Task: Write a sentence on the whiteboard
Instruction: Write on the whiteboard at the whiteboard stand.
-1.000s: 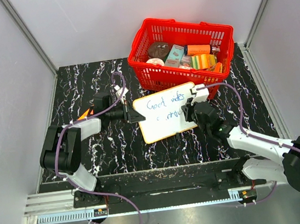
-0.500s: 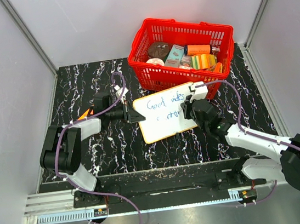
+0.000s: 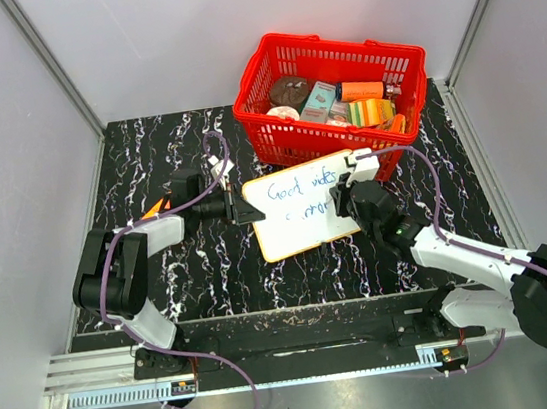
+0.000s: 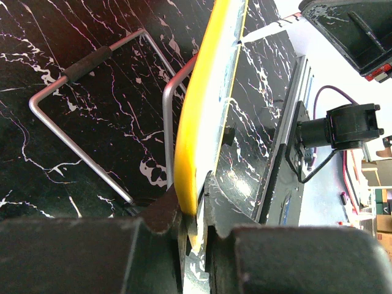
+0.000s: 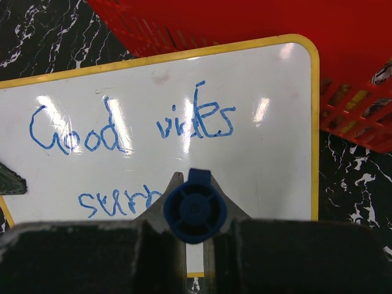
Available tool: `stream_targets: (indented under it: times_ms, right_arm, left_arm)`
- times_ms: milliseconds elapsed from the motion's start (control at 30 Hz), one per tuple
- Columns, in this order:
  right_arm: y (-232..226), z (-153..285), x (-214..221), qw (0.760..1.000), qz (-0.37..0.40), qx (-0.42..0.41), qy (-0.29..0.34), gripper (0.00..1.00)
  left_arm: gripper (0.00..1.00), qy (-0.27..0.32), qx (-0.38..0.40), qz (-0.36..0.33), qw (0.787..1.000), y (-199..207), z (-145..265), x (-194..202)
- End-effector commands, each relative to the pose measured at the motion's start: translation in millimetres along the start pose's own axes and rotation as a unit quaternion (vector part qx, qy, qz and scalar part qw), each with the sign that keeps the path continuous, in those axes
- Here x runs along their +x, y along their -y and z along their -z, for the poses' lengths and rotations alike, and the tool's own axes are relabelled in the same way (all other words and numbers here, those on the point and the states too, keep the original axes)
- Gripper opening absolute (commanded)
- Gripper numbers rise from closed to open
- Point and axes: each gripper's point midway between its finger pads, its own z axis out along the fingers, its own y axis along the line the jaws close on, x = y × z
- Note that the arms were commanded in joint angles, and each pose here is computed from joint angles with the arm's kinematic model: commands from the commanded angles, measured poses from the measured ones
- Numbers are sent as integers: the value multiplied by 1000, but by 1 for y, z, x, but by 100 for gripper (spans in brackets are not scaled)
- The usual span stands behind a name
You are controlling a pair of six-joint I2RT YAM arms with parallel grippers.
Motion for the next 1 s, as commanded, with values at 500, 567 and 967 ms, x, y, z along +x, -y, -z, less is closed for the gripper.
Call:
stream_targets:
  times_ms: [500,567,967]
  right_arm:
    - [5,2,8,1000,-4,0,-11,0]
    - [6,3,11,1000,-4,-1,-15,0]
    - [14,10,24,999,0,8,-31,0]
  left_arm:
    - [0,-16,-77,-25,997,-37,-7,17]
    - [0,-16,-77,-24,997,-38,-7,18]
    - [0,-16,-77,-25,997,-37,-7,18]
